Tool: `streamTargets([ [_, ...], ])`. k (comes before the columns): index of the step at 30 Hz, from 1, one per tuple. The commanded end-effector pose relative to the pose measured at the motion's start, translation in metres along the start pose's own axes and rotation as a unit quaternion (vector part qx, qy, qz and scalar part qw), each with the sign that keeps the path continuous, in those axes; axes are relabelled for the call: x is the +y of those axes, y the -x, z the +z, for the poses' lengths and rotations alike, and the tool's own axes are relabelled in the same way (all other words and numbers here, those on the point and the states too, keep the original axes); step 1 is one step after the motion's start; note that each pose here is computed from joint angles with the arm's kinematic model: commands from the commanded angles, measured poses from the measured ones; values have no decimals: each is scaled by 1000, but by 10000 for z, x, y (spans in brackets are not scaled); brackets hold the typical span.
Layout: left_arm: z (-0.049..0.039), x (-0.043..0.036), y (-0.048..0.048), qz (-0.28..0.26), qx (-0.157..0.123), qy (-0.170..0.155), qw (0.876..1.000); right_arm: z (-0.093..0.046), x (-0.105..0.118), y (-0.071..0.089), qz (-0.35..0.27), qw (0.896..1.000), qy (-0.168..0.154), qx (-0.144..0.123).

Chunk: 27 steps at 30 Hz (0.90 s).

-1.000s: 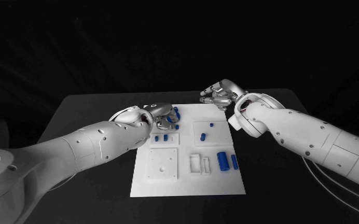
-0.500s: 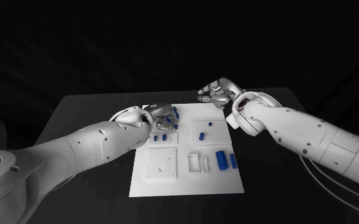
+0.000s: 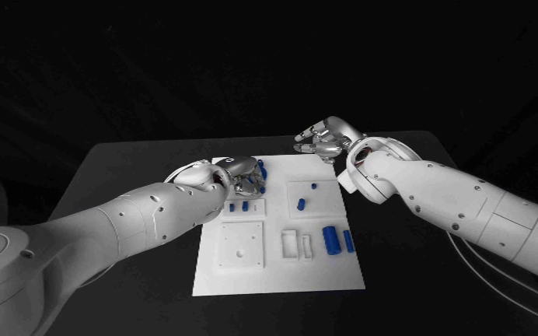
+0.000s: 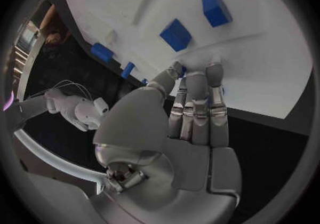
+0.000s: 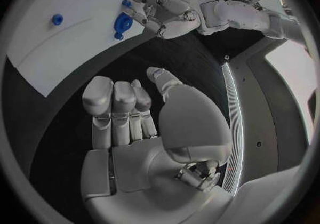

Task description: Assemble the parts on the task board

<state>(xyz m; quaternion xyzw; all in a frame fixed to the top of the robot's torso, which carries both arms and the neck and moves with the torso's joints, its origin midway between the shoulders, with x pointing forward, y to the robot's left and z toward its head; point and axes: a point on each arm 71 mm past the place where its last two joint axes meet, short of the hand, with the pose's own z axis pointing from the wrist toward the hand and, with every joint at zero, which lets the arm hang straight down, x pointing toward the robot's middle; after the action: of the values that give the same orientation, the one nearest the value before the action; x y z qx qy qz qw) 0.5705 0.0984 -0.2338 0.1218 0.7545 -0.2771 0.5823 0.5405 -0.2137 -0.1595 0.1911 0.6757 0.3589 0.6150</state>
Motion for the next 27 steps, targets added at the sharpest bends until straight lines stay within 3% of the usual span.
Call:
streamTargets([
  [1, 2, 0, -40, -6, 1, 3, 1000, 1, 25, -10, 0, 1000, 6, 2],
  [10, 5, -3, -67, -14, 1, 2, 1000, 4, 36, -12, 0, 1000, 6, 3],
  [27, 3, -93, -131, -26, 22, -7, 999, 7, 42, -13, 1, 1000, 7, 3],
])
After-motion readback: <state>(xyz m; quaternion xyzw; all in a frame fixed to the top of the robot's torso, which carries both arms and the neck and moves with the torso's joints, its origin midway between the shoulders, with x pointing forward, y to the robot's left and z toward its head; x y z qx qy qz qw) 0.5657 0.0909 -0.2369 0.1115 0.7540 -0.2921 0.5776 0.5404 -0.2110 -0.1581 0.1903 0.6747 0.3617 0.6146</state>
